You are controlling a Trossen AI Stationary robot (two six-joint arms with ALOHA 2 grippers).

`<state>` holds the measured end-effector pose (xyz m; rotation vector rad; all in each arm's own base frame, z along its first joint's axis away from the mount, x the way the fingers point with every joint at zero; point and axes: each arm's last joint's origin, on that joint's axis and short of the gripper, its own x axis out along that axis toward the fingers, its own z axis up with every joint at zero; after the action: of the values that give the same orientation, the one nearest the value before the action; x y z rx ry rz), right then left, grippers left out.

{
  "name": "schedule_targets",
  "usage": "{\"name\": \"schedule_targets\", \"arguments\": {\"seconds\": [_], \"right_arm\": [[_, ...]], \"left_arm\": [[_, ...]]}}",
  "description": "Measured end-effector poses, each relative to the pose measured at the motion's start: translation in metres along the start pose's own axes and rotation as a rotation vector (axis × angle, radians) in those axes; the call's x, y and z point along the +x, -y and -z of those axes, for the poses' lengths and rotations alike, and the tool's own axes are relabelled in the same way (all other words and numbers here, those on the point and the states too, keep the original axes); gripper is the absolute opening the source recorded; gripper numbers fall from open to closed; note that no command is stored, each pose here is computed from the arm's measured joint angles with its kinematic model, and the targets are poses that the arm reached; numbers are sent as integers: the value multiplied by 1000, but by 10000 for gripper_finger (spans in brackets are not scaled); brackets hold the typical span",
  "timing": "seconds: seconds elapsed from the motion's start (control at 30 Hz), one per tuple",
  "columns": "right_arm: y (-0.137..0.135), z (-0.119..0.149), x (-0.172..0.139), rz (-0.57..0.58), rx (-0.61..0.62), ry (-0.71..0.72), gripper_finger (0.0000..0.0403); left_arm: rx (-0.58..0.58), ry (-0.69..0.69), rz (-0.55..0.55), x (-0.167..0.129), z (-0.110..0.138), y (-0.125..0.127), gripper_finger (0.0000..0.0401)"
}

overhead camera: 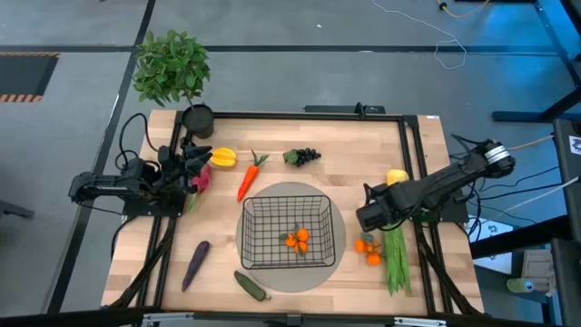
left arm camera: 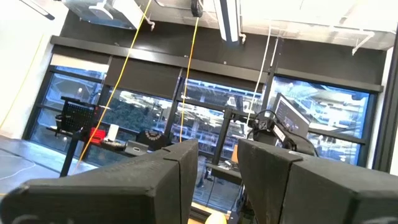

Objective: Build produce basket
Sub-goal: Put the lettuce into the black basket

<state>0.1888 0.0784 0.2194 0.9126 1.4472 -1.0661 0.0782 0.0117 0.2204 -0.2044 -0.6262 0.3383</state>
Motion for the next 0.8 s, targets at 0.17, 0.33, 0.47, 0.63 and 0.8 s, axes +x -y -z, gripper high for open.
{"name": "schedule_targets", "arguments": {"seconds": [0.17,0.33,0.47,0.63,0.8], "right_arm": [[-3,1,14,58,3,-44,103],[-4,1,20,89,4,-21,104],[-4,-1,20,91,-1,29,108],[-4,-3,20,89,-5,101,131],[-4,-3,20,89,-4,100,163]], "left_arm": [[0,0,0,0,0,0,105],[0,0,0,0,0,0,105],[0,-1,0,0,0,0,105],[0,-1,0,0,0,0,105],[0,-1,0,0,0,0,105]]}}
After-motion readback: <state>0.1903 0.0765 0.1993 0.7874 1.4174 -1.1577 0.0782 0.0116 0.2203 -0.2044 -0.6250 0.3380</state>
